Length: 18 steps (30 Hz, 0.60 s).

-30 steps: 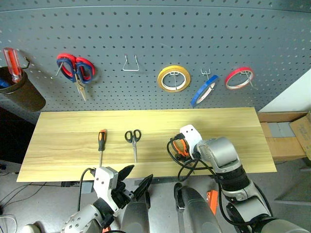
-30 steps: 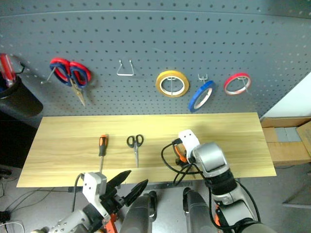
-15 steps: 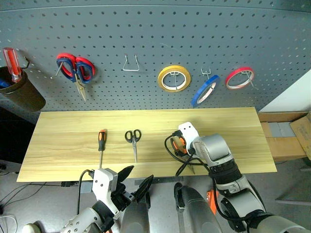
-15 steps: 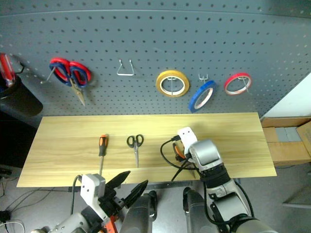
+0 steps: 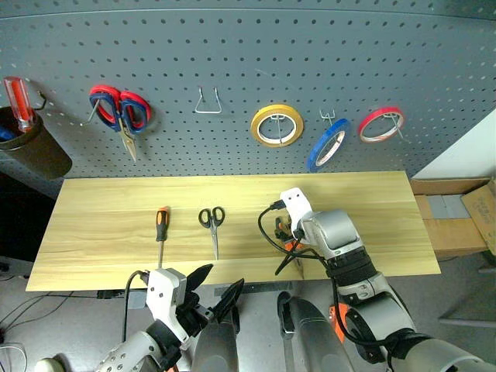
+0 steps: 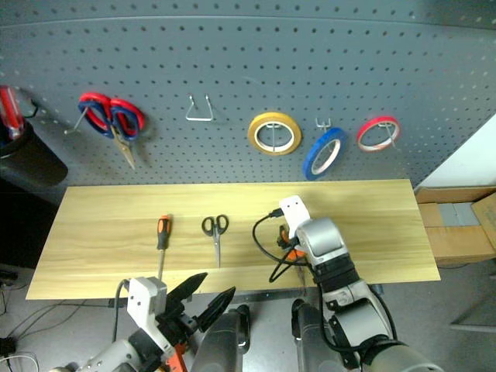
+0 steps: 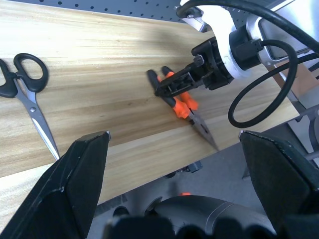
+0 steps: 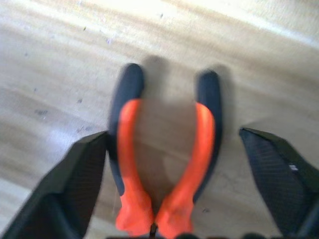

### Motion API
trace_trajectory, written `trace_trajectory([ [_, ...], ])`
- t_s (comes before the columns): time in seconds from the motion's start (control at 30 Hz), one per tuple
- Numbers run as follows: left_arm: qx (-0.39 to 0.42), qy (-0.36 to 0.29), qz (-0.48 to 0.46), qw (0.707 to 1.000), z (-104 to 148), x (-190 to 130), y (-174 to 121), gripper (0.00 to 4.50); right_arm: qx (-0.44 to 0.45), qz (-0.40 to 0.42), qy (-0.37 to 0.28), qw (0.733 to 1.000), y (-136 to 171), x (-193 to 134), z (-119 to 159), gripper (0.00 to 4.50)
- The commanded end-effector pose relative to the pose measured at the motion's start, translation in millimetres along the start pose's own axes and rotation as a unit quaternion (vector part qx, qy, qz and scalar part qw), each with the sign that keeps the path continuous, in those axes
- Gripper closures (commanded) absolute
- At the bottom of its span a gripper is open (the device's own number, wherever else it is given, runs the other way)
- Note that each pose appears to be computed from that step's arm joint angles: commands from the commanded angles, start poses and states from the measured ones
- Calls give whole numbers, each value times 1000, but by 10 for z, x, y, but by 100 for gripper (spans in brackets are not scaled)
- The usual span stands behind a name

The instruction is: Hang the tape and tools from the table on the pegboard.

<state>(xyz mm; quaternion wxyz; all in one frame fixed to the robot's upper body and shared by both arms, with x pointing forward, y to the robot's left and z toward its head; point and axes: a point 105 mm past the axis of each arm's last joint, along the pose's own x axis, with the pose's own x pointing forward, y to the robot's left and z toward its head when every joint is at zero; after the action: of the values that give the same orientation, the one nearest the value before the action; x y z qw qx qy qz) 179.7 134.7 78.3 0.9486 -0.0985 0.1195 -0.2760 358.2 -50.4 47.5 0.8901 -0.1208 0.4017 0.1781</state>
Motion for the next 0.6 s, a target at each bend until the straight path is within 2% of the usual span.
trace_trajectory([
  [0.03, 5, -13, -9, 1000, 73, -8, -67, 0, 8, 20, 19, 1000, 53, 52, -133, 148],
  [0.3, 9, -18, -13, 1000, 87, 28, -52, 0, 8, 22, 18, 1000, 6, -4, -157, 148],
  [0.4, 5, -32, -6, 999, 162, 32, -17, 0, -4, 76, -38, 996, 56, -209, 46, 148],
  [0.47, 8, -47, 8, 999, 241, 11, 38, 0, -27, 141, -98, 985, 162, -495, 219, 148],
  [0.6, -17, -88, 22, 996, 434, -72, 60, 0, -53, 221, -206, 952, 319, -1036, 444, 148],
])
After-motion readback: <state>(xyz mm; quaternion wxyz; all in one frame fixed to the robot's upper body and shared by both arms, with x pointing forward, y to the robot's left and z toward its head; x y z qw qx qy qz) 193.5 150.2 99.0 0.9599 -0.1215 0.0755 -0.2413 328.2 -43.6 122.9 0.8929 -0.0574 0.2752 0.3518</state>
